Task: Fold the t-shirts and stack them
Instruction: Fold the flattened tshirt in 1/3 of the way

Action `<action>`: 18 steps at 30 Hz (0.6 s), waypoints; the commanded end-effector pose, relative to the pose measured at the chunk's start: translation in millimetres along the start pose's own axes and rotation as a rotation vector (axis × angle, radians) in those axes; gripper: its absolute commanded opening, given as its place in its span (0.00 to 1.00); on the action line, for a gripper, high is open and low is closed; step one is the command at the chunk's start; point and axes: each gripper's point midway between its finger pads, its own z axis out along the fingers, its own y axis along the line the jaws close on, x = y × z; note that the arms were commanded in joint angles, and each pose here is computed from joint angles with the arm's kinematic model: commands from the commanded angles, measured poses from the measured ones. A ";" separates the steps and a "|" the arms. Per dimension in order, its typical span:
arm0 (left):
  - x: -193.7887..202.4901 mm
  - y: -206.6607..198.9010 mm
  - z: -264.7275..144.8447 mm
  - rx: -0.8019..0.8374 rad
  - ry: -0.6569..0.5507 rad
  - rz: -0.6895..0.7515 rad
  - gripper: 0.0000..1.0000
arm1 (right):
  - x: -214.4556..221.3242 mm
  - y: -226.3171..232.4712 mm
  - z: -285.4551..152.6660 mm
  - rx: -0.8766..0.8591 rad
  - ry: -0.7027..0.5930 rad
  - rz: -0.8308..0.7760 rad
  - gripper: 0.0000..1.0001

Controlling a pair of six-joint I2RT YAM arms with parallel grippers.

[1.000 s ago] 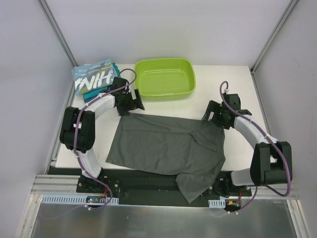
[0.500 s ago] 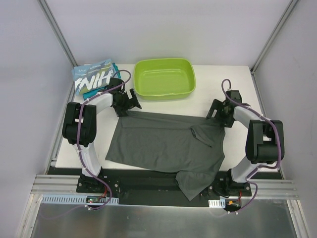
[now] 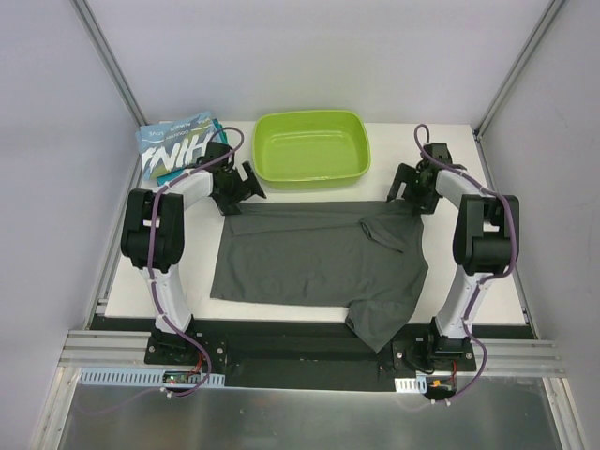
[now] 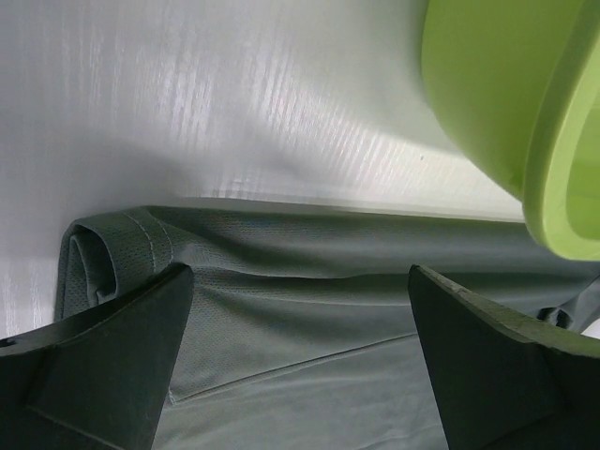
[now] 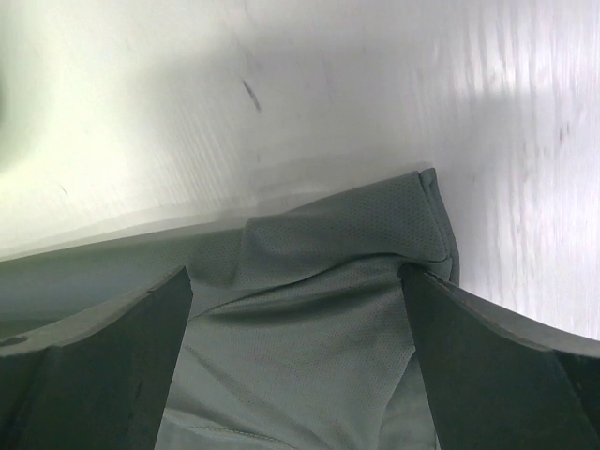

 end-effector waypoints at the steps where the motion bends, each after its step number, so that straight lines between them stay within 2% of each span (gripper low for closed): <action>1: -7.9 26.5 12.4 -0.120 -0.017 -0.029 0.99 | -19.2 -2.2 7.7 0.024 0.030 -0.044 0.96; 7: -28.1 3.3 -3.6 -0.062 -0.066 0.012 0.99 | -45.2 11.3 -1.2 -0.010 -0.013 -0.069 0.96; 11: -35.5 -9.9 -32.5 -0.044 -0.122 0.052 0.99 | -55.6 9.5 -33.6 0.021 -0.098 -0.106 0.96; 18: 5.1 15.5 -60.1 -0.109 -0.131 0.066 0.99 | -1.2 -6.5 -76.1 0.044 -0.154 -0.059 0.96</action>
